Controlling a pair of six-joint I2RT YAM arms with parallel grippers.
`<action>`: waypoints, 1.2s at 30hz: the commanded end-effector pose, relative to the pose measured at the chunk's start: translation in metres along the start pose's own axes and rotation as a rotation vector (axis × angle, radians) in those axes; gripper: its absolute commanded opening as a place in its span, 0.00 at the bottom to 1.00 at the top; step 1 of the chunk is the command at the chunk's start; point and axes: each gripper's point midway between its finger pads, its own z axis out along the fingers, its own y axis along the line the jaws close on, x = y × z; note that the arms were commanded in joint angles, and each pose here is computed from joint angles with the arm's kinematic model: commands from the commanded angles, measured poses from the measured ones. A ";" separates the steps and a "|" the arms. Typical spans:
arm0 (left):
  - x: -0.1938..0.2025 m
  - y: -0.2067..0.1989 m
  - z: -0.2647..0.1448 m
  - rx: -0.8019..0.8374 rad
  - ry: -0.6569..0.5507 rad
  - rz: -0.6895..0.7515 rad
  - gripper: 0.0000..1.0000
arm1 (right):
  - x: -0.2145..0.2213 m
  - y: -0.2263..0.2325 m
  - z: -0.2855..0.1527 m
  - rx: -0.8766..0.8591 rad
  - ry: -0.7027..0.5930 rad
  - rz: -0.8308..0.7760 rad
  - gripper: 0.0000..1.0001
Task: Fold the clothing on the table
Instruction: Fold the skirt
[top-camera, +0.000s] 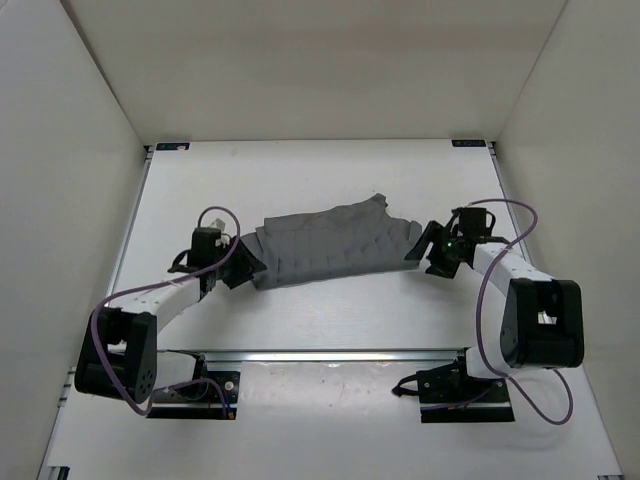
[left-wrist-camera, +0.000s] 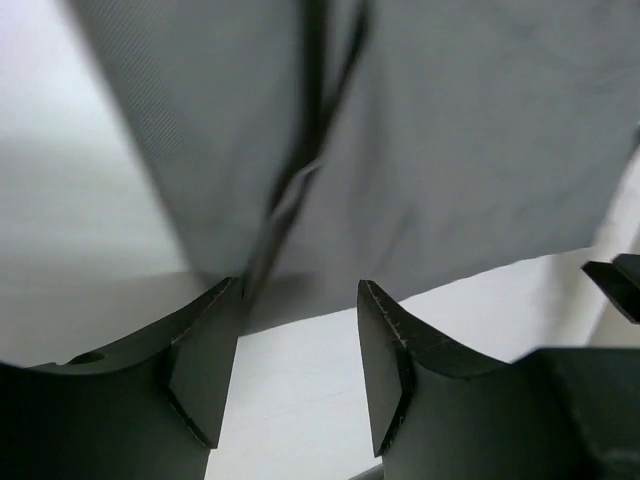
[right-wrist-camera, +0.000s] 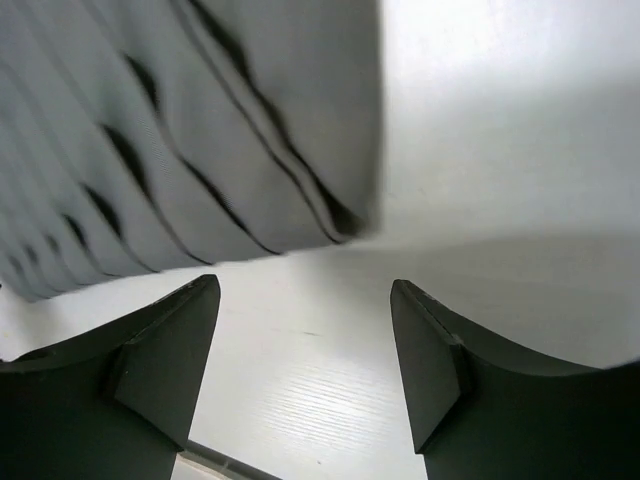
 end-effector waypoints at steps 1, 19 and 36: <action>0.011 0.020 -0.004 -0.052 -0.037 0.010 0.60 | -0.007 -0.008 0.008 0.047 -0.063 0.006 0.67; 0.020 0.034 0.026 -0.135 -0.055 0.038 0.00 | -0.028 0.013 0.034 -0.042 -0.065 0.022 0.00; 0.019 0.035 0.021 -0.127 -0.064 0.029 0.00 | 0.050 0.300 0.014 -0.655 0.180 -0.726 0.00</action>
